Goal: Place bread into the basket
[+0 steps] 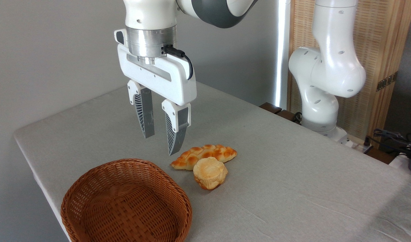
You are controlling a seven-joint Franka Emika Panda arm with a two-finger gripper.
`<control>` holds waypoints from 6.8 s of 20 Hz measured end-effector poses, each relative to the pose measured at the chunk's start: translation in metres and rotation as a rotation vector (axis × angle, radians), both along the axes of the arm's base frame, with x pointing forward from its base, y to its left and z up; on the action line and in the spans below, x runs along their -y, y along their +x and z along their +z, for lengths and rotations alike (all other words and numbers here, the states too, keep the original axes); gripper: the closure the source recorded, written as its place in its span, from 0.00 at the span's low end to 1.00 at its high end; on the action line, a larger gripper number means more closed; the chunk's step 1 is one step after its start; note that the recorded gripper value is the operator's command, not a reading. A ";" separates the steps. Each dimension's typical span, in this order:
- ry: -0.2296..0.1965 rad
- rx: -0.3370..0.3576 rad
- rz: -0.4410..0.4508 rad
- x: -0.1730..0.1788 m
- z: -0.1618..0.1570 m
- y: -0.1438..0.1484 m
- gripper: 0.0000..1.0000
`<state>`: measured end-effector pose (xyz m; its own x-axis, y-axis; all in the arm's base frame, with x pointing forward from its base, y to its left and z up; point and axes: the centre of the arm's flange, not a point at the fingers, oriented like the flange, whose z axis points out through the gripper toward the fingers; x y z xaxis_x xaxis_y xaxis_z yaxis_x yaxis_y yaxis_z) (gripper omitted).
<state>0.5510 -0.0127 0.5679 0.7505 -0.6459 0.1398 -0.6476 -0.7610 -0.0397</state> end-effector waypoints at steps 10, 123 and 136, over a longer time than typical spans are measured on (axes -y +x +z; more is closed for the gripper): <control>0.000 0.004 0.006 -0.003 0.002 0.000 0.00; 0.033 0.148 -0.134 -0.005 -0.090 0.052 0.00; -0.031 0.031 -0.069 0.010 -0.015 0.001 0.00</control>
